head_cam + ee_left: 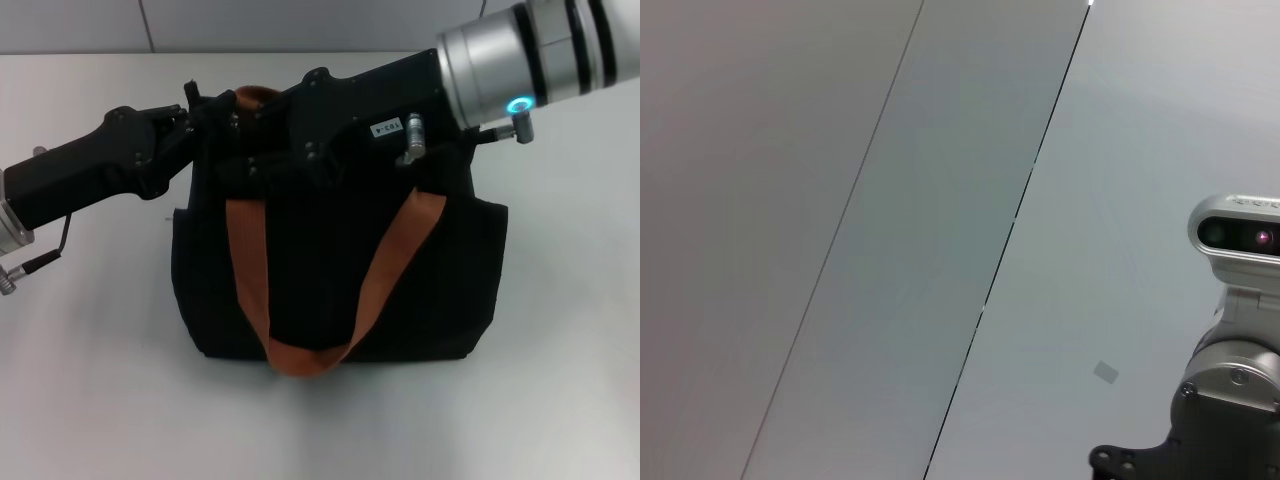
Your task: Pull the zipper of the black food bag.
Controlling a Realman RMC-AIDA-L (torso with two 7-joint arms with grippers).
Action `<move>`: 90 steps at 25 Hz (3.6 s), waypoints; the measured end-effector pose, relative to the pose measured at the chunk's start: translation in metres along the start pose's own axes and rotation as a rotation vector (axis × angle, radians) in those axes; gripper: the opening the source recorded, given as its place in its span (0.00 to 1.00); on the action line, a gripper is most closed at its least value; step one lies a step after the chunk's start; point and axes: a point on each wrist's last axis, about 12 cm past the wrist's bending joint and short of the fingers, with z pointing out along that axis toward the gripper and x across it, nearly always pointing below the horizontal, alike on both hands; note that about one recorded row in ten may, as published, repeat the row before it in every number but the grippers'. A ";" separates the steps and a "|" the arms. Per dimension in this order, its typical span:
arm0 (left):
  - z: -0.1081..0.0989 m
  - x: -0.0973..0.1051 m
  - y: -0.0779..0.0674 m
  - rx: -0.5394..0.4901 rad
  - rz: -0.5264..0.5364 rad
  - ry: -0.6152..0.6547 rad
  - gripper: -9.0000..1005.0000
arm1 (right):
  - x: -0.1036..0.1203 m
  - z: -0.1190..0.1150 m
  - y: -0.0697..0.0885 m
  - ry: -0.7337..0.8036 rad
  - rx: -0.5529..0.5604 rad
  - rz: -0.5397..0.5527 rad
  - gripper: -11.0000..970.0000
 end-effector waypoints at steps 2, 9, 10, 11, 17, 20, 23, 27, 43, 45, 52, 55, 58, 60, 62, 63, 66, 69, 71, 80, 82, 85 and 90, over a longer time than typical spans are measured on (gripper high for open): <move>0.000 0.000 0.000 -0.002 0.000 0.000 0.09 | 0.000 -0.003 0.002 -0.005 -0.008 0.000 0.41; -0.002 0.001 0.001 -0.010 -0.001 0.005 0.09 | 0.003 -0.010 0.006 -0.013 -0.017 0.018 0.41; -0.002 0.001 0.001 -0.010 -0.002 0.005 0.09 | 0.003 -0.011 0.007 -0.015 -0.017 0.022 0.41; -0.002 0.002 0.000 -0.010 -0.004 0.004 0.09 | 0.004 -0.012 0.007 -0.017 -0.014 0.028 0.41; -0.002 0.002 0.000 -0.010 -0.005 0.004 0.09 | 0.006 -0.014 0.006 -0.018 0.000 0.047 0.41; -0.001 0.002 0.000 -0.009 -0.006 0.003 0.09 | 0.008 -0.017 0.005 -0.022 0.016 0.057 0.41; -0.001 0.002 0.000 -0.007 -0.007 0.002 0.09 | 0.008 -0.020 0.003 -0.032 0.028 0.062 0.41; -0.001 0.003 -0.001 -0.003 -0.008 0.001 0.09 | 0.009 -0.021 0.003 -0.036 0.032 0.064 0.41; -0.001 0.003 -0.002 0.004 -0.011 0.002 0.09 | 0.004 -0.027 -0.001 -0.043 0.091 -0.162 0.41; -0.001 0.003 -0.002 0.007 -0.016 0.002 0.09 | 0.003 -0.027 -0.002 -0.041 0.100 -0.193 0.41; 0.000 0.003 -0.003 0.007 -0.022 -0.002 0.10 | 0.003 -0.017 -0.001 -0.013 0.095 -0.249 0.37; 0.000 0.003 -0.003 0.006 -0.025 -0.003 0.10 | 0.002 -0.013 0.000 -0.003 0.086 -0.258 0.35; 0.001 0.004 -0.002 0.004 -0.027 -0.003 0.10 | 0.001 -0.012 0.000 0.000 0.089 -0.265 0.32; 0.001 0.004 -0.003 0.004 -0.027 -0.003 0.10 | 0.000 -0.011 0.000 0.000 0.089 -0.268 0.31; 0.001 0.004 -0.002 0.003 -0.028 -0.003 0.10 | -0.001 -0.011 0.000 -0.001 0.091 -0.273 0.29; 0.001 0.004 -0.002 0.003 -0.028 -0.003 0.10 | -0.001 -0.011 0.000 -0.001 0.092 -0.275 0.29; 0.001 0.004 -0.003 0.003 -0.029 -0.004 0.10 | -0.002 -0.011 -0.001 -0.002 0.095 -0.277 0.26; 0.002 0.005 -0.003 0.003 -0.030 -0.005 0.10 | -0.002 -0.011 -0.001 -0.002 0.095 -0.277 0.24; 0.002 0.005 -0.003 0.003 -0.031 -0.005 0.10 | -0.002 -0.011 -0.001 -0.002 0.095 -0.277 0.20; 0.001 0.004 -0.002 -0.003 -0.030 -0.012 0.10 | 0.000 -0.016 0.002 -0.004 0.103 -0.275 0.05; 0.001 0.005 -0.002 -0.004 -0.031 -0.012 0.10 | 0.001 -0.017 0.002 -0.004 0.104 -0.276 0.02; 0.000 0.005 -0.003 -0.008 -0.033 -0.013 0.10 | 0.000 -0.017 0.002 -0.004 0.104 -0.277 0.01; -0.001 0.006 -0.003 -0.011 -0.031 -0.014 0.10 | -0.003 -0.015 0.002 0.000 0.098 -0.284 0.01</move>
